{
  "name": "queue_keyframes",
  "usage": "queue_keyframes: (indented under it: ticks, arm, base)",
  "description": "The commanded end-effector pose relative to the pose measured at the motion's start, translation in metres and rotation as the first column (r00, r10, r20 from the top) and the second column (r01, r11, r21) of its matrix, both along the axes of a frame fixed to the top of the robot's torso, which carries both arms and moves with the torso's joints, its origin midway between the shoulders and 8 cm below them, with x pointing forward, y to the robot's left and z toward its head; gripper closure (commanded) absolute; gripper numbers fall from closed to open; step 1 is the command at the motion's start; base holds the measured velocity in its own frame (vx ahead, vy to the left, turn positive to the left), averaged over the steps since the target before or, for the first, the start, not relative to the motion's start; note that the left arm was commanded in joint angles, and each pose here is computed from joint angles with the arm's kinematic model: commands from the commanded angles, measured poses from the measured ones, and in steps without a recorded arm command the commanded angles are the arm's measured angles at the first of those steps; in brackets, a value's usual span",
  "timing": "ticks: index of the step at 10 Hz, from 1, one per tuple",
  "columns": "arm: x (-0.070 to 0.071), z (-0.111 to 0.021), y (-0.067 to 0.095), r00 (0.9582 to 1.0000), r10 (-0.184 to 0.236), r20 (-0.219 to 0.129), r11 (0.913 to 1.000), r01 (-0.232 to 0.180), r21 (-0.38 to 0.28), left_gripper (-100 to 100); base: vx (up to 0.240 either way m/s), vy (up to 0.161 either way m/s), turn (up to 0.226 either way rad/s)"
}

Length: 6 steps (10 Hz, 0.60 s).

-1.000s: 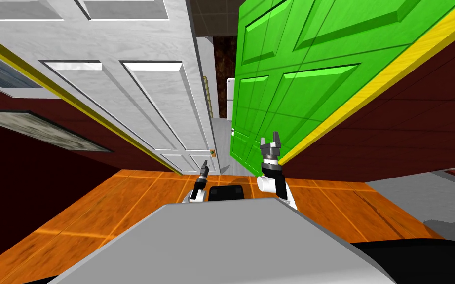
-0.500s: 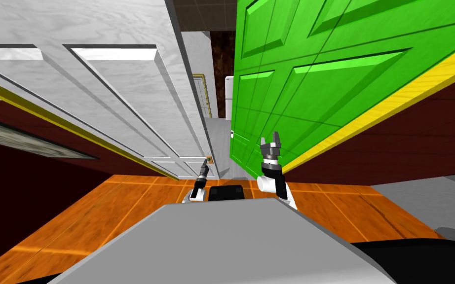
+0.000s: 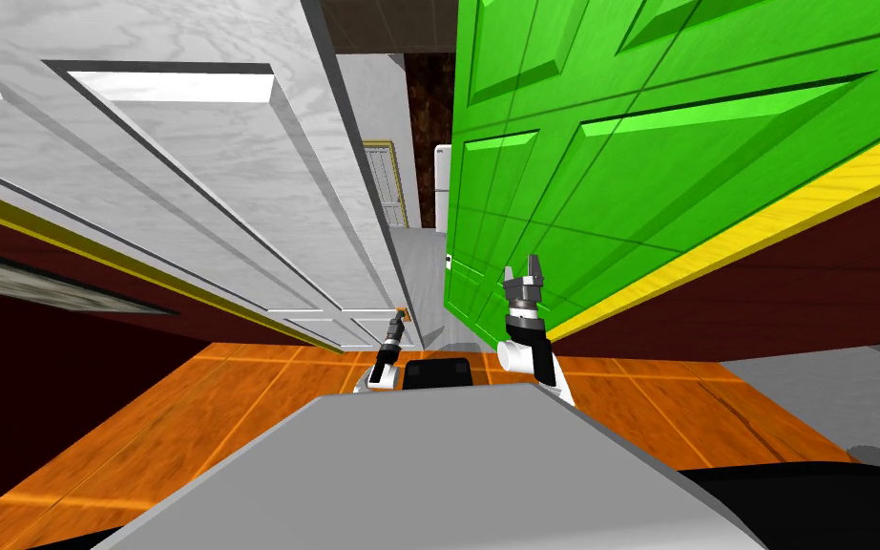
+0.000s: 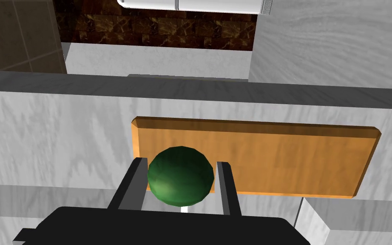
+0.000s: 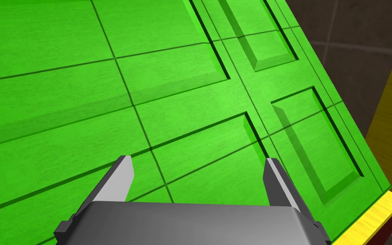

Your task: Push the door open

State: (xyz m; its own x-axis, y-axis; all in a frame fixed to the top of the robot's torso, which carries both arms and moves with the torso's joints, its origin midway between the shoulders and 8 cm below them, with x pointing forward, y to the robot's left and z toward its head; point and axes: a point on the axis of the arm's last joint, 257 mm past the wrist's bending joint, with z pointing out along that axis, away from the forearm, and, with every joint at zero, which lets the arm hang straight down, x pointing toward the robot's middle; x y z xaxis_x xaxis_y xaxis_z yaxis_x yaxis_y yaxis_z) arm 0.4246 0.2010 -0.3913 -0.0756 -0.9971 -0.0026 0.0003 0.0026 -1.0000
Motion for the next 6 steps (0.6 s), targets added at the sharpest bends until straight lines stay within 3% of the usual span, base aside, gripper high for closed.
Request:
queue_keyframes:
  ticks: [1,4,6]
  arm:
    - [0.0,0.0,0.0,1.0,0.0,0.0,1.0,0.0,-0.001,100]
    - [0.0,0.0,0.0,1.0,0.0,0.0,1.0,0.0,-0.001,100]
    - [0.004,0.0,0.022,0.999,0.044,0.004,0.9988,-0.045,0.019,100]
  base:
    - [-0.018,0.004,-0.004]
    - [-0.005,0.0,0.001]
    - [0.032,-0.004,-0.144]
